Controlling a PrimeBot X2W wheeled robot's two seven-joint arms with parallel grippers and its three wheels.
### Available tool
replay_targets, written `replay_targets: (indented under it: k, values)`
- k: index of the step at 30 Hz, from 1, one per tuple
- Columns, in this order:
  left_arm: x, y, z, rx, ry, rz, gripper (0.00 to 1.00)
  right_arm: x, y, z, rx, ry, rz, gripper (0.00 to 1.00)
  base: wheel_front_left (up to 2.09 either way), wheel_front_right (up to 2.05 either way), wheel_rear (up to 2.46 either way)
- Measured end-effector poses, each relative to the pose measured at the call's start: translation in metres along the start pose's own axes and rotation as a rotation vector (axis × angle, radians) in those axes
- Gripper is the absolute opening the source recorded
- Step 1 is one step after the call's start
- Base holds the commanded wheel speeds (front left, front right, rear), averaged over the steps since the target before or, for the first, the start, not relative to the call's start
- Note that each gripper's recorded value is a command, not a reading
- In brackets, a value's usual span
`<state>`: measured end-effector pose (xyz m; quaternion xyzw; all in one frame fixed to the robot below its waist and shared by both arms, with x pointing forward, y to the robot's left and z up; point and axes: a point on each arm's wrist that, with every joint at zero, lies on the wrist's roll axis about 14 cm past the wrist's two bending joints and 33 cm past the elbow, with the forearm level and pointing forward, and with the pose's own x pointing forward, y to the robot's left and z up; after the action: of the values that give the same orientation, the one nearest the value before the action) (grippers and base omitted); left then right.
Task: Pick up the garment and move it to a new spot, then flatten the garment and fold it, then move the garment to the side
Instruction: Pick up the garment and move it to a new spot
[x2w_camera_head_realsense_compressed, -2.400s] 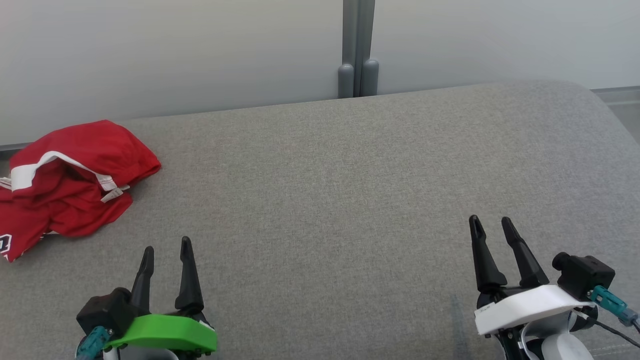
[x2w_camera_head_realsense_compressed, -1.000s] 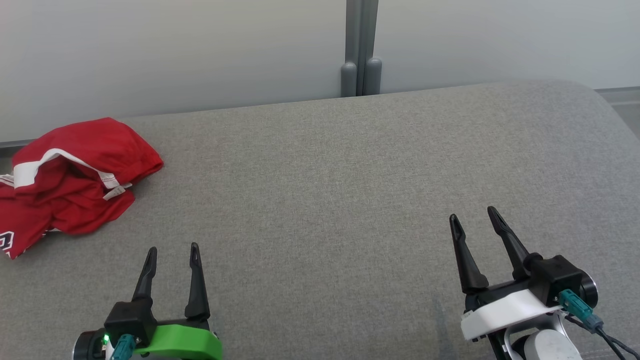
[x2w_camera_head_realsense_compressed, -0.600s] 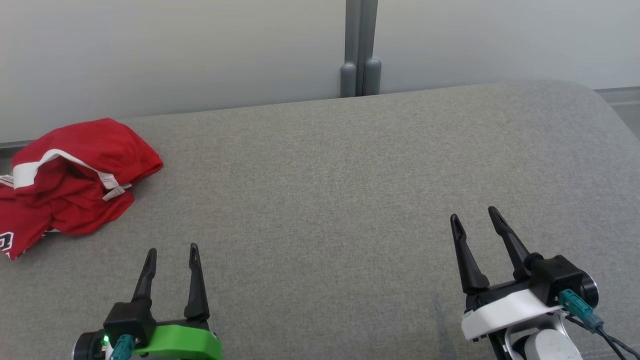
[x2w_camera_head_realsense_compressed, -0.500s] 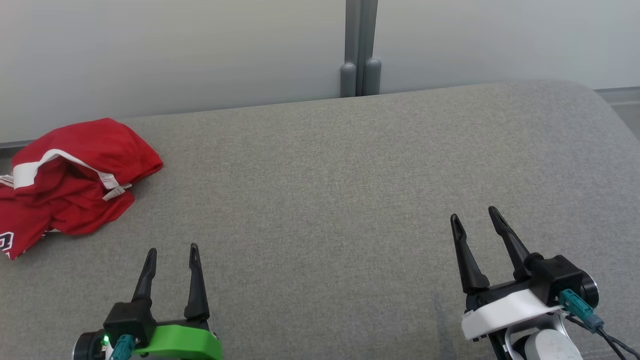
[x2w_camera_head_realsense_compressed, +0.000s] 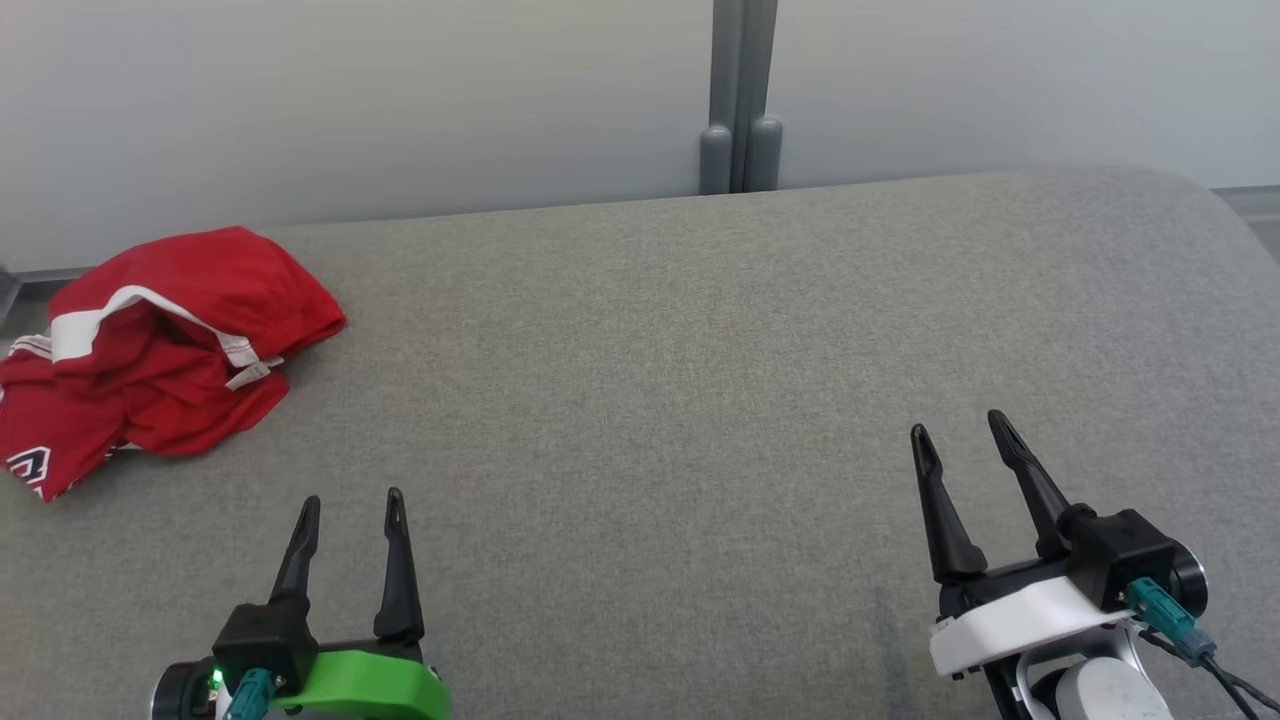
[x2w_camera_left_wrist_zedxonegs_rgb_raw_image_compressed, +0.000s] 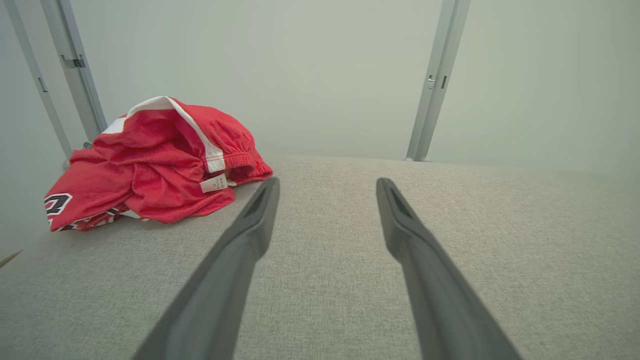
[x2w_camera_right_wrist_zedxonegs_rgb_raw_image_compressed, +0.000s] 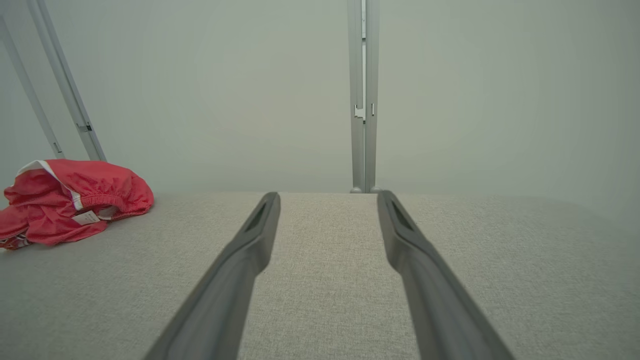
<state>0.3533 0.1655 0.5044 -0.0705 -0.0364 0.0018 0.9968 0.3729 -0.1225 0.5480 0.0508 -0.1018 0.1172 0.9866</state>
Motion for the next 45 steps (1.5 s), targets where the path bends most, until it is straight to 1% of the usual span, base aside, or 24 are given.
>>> replay_targets:
  k: [5, 9, 21, 25, 29, 35, 40, 43, 45]
  values:
    - [-0.006, 0.012, 0.004, 0.006, -0.012, 0.036, 1.0, 0.008, 0.01, -0.001, 0.007, -0.002, 0.034, 1.0, 0.0, 0.0, 0.0]
    - [-0.015, 0.028, 0.009, 0.015, -0.025, 0.088, 1.0, 0.016, 0.026, -0.006, 0.02, 0.006, 0.085, 1.0, 0.0, 0.0, 0.0]
    - [-0.059, 0.085, 0.021, 0.033, -0.056, 0.286, 1.0, 0.039, 0.105, -0.018, 0.076, 0.029, 0.318, 1.0, 0.0, 0.0, 0.0]
    - [-0.074, 0.098, 0.024, 0.036, -0.062, 0.336, 1.0, 0.042, 0.127, -0.022, 0.092, 0.038, 0.382, 1.0, 0.0, 0.0, 0.0]
    - [-0.085, 0.107, 0.025, 0.039, -0.065, 0.376, 1.0, 0.044, 0.142, -0.025, 0.101, 0.045, 0.423, 1.0, 0.0, 0.0, 0.0]
    - [-0.09, 0.112, 0.024, 0.041, -0.06, 0.402, 1.0, 0.045, 0.149, -0.029, 0.107, 0.055, 0.443, 1.0, 0.0, 0.0, 0.0]
    - [-0.086, 0.11, 0.022, 0.035, -0.054, 0.395, 1.0, 0.045, 0.143, -0.031, 0.101, 0.061, 0.428, 1.0, 0.0, 0.0, 0.0]
    - [-0.079, 0.11, 0.025, 0.048, -0.057, 0.375, 1.0, 0.046, 0.138, -0.034, 0.095, 0.066, 0.414, 1.0, 0.0, 0.0, 0.0]
    - [-0.069, 0.111, 0.033, 0.079, -0.075, 0.346, 1.0, 0.047, 0.134, -0.036, 0.094, 0.07, 0.404, 1.0, 0.0, 0.0, 0.0]
